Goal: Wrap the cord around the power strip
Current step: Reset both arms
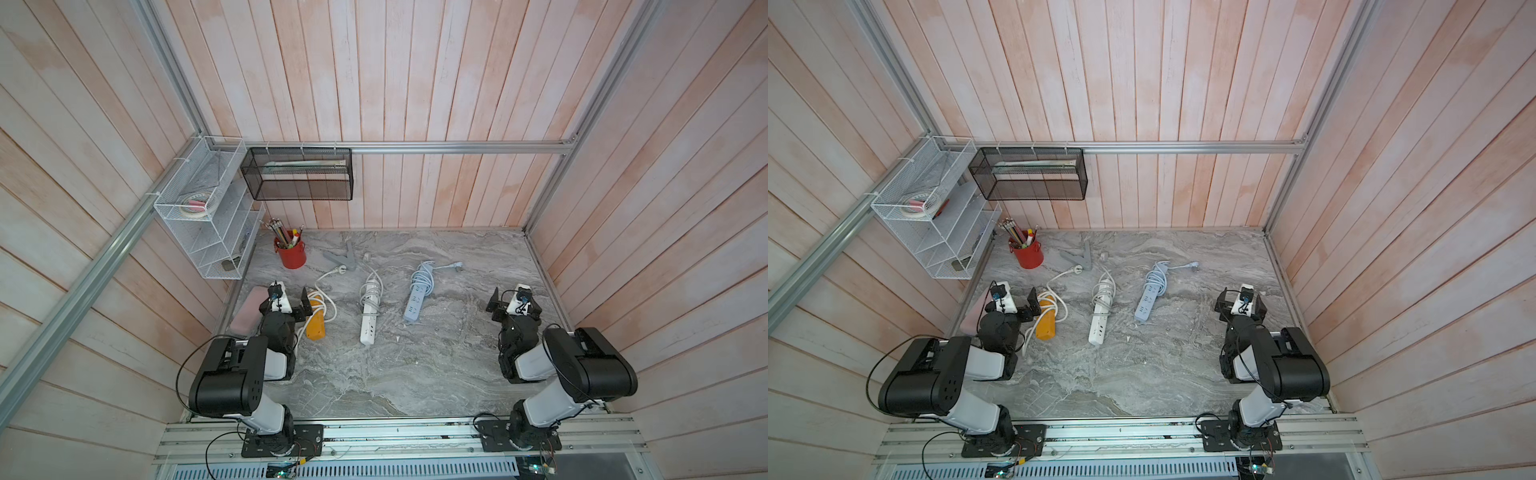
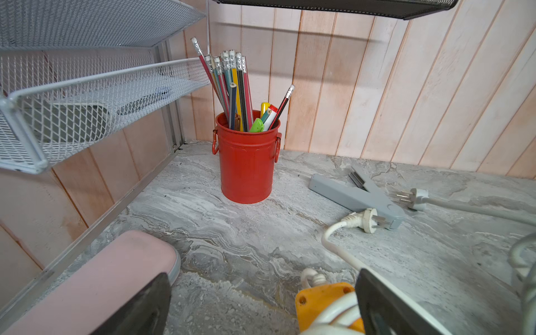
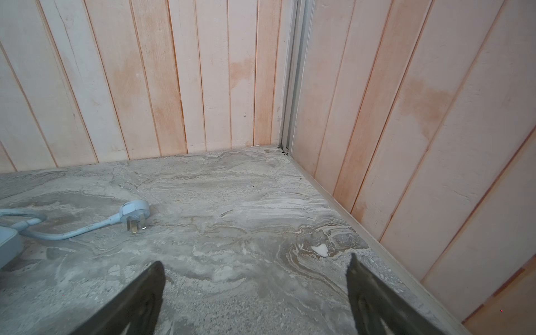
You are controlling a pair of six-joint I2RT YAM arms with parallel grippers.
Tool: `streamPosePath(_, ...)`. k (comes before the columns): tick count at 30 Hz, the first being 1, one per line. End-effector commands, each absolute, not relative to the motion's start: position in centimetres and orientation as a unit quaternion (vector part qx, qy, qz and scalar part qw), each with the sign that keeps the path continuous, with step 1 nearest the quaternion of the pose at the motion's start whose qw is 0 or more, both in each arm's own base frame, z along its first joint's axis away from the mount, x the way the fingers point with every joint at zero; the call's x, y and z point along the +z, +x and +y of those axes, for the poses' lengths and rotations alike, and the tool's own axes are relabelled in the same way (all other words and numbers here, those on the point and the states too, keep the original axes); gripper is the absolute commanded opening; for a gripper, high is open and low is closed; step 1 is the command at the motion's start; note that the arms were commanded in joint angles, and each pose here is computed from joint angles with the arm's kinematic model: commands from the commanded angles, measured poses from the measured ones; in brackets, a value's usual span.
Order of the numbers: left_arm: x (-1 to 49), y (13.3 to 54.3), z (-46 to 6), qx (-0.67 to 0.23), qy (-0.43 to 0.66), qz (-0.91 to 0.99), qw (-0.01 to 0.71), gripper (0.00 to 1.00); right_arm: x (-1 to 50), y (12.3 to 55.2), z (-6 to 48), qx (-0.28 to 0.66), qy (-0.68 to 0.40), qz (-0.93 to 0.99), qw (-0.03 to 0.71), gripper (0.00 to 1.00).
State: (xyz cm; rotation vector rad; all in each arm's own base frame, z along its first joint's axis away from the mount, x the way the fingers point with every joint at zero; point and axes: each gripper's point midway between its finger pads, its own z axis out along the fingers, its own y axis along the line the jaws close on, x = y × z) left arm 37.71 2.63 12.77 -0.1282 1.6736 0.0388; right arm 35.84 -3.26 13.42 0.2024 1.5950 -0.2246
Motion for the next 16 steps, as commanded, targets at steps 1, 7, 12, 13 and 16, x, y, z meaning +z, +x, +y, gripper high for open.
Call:
streamPosePath(1, 13.4, 38.1, 2.45, 0.01, -0.056, 0.735, 0.676, 1.0, 13.79, 35.94, -3.67, -0.104, 0.101, 0.709, 0.69, 0.98)
streamPosePath(7, 13.35, 38.09, 2.44, 0.01, -0.055, 0.735, 0.675, 1.0, 13.77, 35.94, -3.67, -0.104, 0.101, 0.709, 0.69, 0.98)
streamPosePath(12, 13.2, 38.49, 1.55, 0.053, -0.046, 0.74, 0.669, 1.0, 13.76, 35.95, -3.63, -0.103, 0.101, 0.709, 0.69, 0.98)
streamPosePath(13, 13.36, 38.19, 1.74, 0.051, -0.047, 0.735, 0.675, 1.0, 13.77, 35.95, -3.64, -0.103, 0.101, 0.709, 0.69, 0.98)
streamPosePath(16, 13.41, 38.15, 1.75, 0.051, -0.049, 0.734, 0.675, 1.0, 13.74, 35.95, -3.68, -0.103, 0.102, 0.709, 0.69, 0.98)
